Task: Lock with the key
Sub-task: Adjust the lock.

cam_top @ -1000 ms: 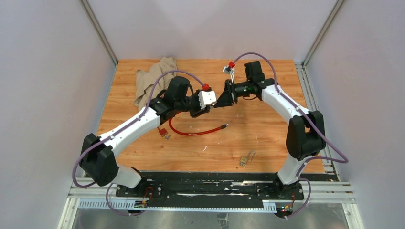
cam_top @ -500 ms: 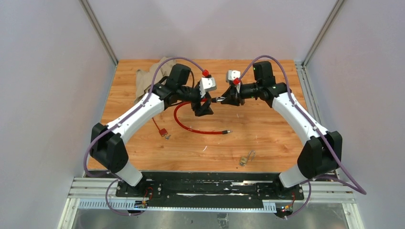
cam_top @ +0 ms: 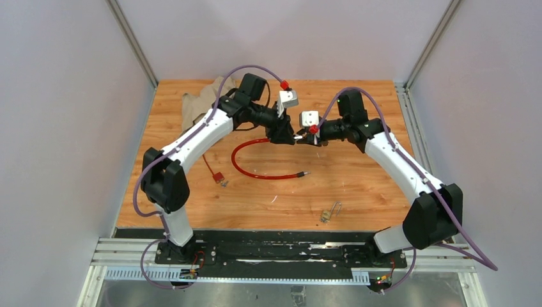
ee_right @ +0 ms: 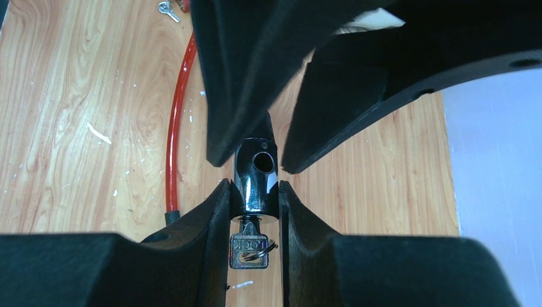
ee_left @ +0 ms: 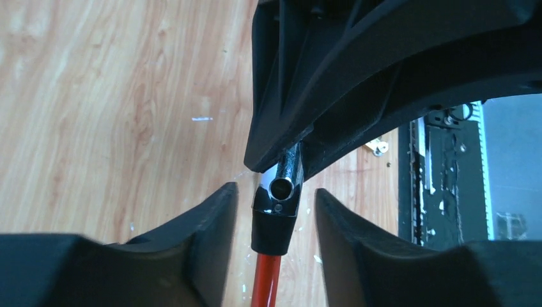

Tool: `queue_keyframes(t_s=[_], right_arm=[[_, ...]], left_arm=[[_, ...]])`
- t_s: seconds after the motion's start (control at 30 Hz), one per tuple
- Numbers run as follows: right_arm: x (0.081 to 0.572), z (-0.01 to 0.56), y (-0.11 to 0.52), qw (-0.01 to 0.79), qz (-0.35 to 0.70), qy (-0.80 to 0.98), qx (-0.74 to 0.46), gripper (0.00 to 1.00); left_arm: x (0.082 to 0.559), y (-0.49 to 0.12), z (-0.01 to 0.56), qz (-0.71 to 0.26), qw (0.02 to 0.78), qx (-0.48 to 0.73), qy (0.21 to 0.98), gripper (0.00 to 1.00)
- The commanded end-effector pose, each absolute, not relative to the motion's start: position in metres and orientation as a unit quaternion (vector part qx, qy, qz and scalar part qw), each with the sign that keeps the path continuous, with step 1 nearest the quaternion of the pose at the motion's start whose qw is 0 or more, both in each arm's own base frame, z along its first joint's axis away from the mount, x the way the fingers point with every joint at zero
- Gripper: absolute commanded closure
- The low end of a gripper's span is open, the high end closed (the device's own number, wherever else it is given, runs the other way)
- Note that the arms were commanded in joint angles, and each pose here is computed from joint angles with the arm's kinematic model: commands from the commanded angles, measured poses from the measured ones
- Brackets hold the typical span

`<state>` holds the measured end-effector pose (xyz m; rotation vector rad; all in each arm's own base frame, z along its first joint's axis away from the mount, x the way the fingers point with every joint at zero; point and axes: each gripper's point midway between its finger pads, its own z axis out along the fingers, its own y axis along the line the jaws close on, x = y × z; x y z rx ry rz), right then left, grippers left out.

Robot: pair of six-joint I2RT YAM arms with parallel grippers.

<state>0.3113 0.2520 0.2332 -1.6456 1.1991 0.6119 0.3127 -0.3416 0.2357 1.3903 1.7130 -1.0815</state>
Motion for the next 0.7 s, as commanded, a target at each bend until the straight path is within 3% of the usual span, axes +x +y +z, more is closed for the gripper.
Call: queue_keyframes(t_s=[0.0,0.2,0.3,0.43,0.47,0.67], right_arm=[[0.31,0.239,0.253,0.497,0.23,0.478,-0.687,0.99],[0.314,0.24,0.253,0.499,0.231,0.494,-0.674,0.99],[0.315,0.241,0.253,0.499,0.234,0.5,-0.668,0.99],[0.312,0.237,0.255,0.493,0.252,0.514,-0.655,0.97],[0.312,0.238,0.254,0.492,0.254,0.524,-0.647,0.91],[0.313,0.249,0.239,0.485,0.305,0.573,-0.586,0.5]], left_arm=[[0.305,-0.344,0.237,-0.445,0.299,0.524,0.661,0.54],[0.294,-0.337,0.229,-0.443,0.288,0.542,0.654,0.6],[0.294,-0.336,0.228,-0.438,0.291,0.546,0.652,0.71],[0.296,-0.338,0.234,-0.439,0.303,0.546,0.646,0.94],[0.298,-0.337,0.235,-0.434,0.309,0.548,0.645,0.99],[0.305,-0.328,0.234,-0.388,0.351,0.558,0.645,1.0]])
